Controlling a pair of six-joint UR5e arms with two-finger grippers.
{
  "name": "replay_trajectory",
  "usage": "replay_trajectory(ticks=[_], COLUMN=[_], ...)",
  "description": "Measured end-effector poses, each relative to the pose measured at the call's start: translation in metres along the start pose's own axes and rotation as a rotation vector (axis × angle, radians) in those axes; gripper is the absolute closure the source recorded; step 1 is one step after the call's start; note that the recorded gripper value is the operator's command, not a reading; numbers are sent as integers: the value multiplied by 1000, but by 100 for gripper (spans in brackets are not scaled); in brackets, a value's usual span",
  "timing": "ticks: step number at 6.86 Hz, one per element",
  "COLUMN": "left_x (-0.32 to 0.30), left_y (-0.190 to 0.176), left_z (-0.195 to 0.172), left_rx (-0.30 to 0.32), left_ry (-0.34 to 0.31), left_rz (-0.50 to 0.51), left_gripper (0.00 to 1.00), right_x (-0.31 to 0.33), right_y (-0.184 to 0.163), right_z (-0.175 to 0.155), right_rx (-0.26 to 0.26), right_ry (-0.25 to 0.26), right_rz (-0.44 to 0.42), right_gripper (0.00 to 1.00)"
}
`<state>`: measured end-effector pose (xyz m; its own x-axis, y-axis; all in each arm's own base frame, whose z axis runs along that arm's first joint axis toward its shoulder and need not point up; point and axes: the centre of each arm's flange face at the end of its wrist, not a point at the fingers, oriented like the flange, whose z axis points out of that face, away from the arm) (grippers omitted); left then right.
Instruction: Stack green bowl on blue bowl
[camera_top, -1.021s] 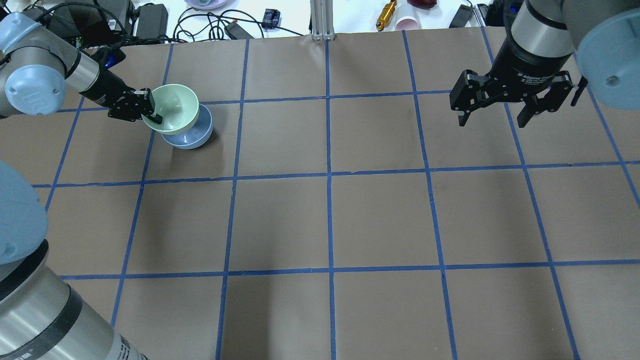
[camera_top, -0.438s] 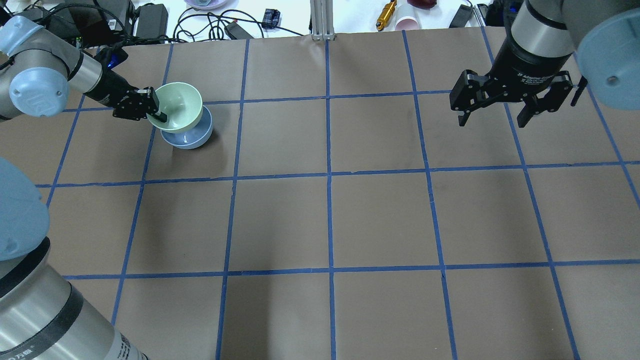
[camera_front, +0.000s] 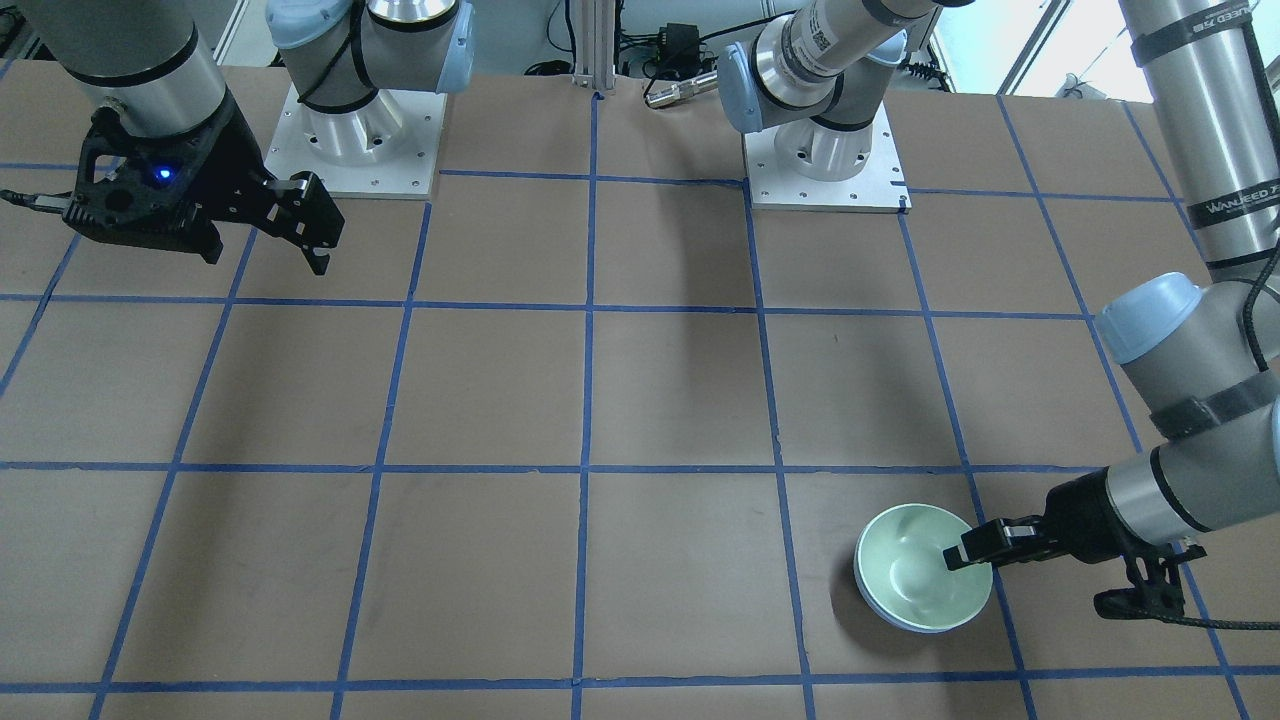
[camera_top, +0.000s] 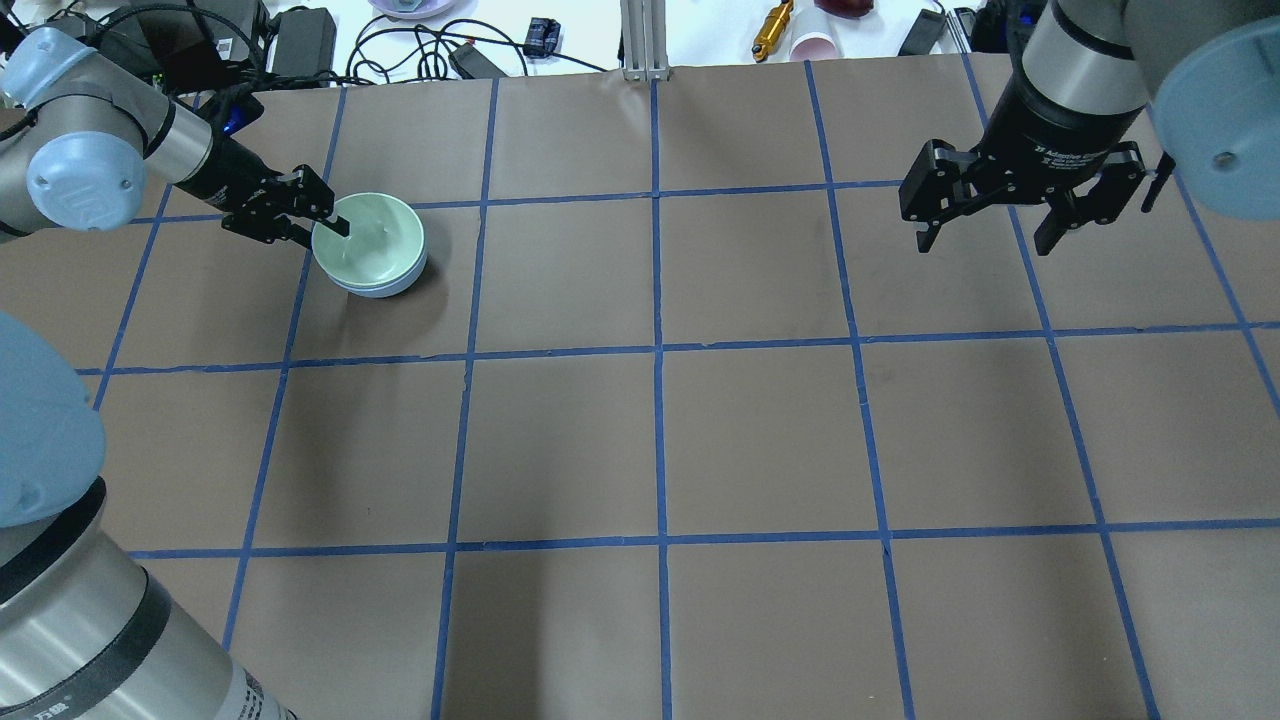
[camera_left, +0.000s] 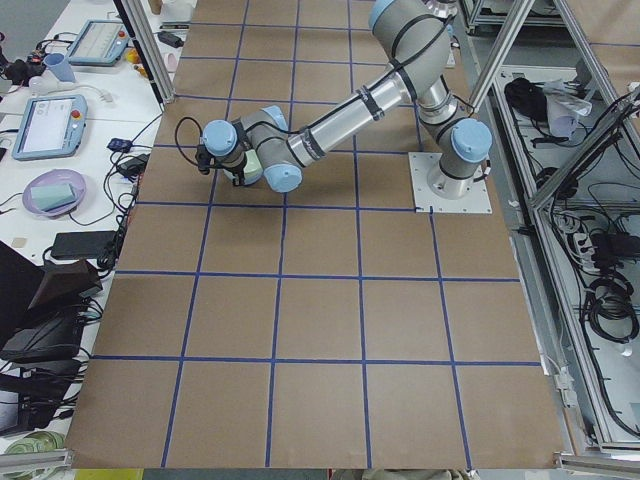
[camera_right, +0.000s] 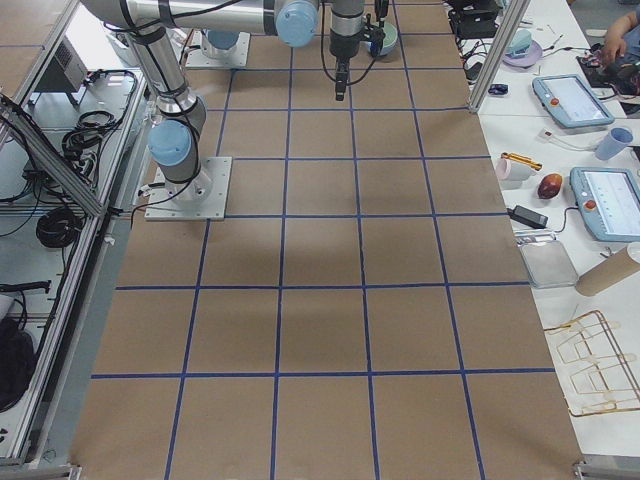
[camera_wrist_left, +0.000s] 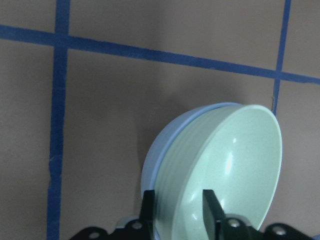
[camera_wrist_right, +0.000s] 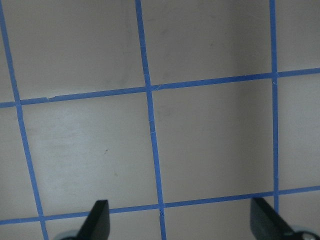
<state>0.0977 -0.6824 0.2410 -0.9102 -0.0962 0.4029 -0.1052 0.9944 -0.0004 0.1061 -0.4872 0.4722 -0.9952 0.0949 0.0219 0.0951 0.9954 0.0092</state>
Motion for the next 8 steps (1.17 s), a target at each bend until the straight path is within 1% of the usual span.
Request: replay_trajectory(ticks=[2, 3, 5, 6, 8], left_x=[11, 29, 102, 138, 203], left_y=[1, 5, 23, 42, 88], left_z=[-14, -26, -57, -86, -141], left_rx=[17, 21, 5, -4, 7], left_ry=[-17, -58, -240, -287, -319], left_rz=[1, 18, 109, 120, 135], left_gripper=[0, 0, 0, 0, 0], right_x=[0, 0, 0, 0, 0], right_y=[0, 0, 0, 0, 0], right_z=[0, 0, 0, 0, 0], right_rx=[0, -1, 0, 0, 0], right_ry=[0, -1, 0, 0, 0], right_rz=[0, 0, 0, 0, 0], right_gripper=[0, 0, 0, 0, 0])
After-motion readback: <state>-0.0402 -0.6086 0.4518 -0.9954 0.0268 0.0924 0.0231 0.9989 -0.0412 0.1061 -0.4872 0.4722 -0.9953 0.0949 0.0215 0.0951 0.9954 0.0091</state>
